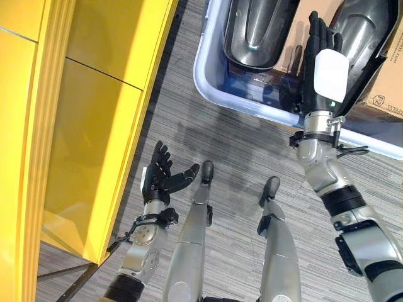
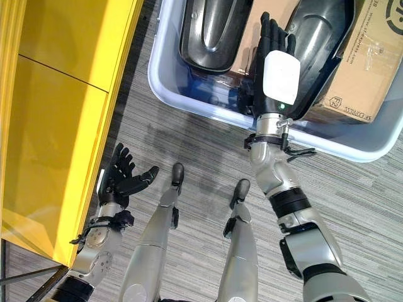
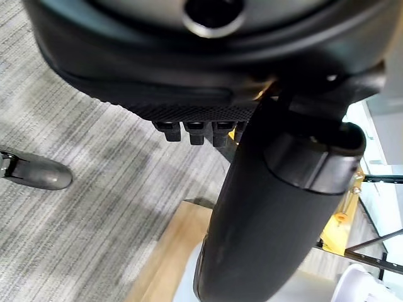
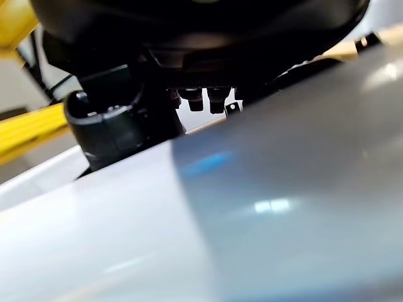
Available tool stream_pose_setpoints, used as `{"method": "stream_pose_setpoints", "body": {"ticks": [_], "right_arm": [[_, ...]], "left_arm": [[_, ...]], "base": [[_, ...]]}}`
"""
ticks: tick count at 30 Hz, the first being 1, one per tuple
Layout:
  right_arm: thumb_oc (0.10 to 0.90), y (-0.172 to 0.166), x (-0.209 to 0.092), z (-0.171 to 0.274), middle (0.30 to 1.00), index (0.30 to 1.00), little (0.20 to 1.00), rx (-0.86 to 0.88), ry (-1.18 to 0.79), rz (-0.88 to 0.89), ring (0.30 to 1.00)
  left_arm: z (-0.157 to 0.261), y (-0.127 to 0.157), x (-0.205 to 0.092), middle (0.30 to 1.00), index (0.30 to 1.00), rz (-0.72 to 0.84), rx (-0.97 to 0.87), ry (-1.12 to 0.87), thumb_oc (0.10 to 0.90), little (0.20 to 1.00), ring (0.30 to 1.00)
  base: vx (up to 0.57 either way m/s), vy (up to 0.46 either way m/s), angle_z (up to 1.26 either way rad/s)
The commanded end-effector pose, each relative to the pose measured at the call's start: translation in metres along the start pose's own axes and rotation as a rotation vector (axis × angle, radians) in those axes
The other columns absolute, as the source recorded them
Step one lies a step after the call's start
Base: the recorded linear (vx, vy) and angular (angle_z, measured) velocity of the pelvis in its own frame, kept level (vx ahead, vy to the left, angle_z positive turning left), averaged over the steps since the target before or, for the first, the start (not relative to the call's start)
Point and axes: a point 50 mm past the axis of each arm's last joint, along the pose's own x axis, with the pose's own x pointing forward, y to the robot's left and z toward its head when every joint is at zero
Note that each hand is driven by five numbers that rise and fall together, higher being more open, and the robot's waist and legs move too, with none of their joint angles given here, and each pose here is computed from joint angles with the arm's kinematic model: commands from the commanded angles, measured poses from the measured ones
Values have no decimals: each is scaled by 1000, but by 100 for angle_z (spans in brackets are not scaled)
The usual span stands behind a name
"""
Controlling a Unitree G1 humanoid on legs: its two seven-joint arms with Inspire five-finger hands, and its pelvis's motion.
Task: Move parts from the plastic box to the shelf.
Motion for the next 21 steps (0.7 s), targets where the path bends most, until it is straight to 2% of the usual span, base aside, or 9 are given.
{"method": "stream_pose_setpoints", "body": {"ticks": [1, 3, 6, 14, 17, 21], "right_arm": [[900, -40, 9, -7, 1000, 1000, 1000, -181, -194, -70, 1000], [900, -43, 11, -8, 1000, 1000, 1000, -219, -218, -58, 1000], [900, -59, 23, -12, 1000, 1000, 1000, -372, -310, -14, 1000], [900, -81, 43, -6, 1000, 1000, 1000, -559, -434, 34, 1000], [900, -90, 49, -1, 1000, 1000, 1000, -568, -448, 14, 1000], [900, -104, 49, 12, 1000, 1000, 1000, -486, -468, -73, 1000]], "left_arm": [[31, 15, -14, 1000, 1000, -41, 21, -157, 900, 1000, 1000], [33, 16, -14, 1000, 1000, -48, 24, -159, 900, 1000, 1000], [31, 21, -16, 1000, 1000, -59, 29, -143, 900, 1000, 1000], [30, 29, -18, 1000, 1000, -51, 41, -123, 900, 1000, 1000], [31, 29, -17, 1000, 1000, -41, 39, -126, 900, 1000, 1000], [28, 30, -17, 1000, 1000, -21, 33, -120, 900, 1000, 1000]], "base": [[0, 0, 0], [0, 0, 0], [-10, -2, 0], [0, 0, 0], [0, 0, 0], [0, 0, 0]]}}
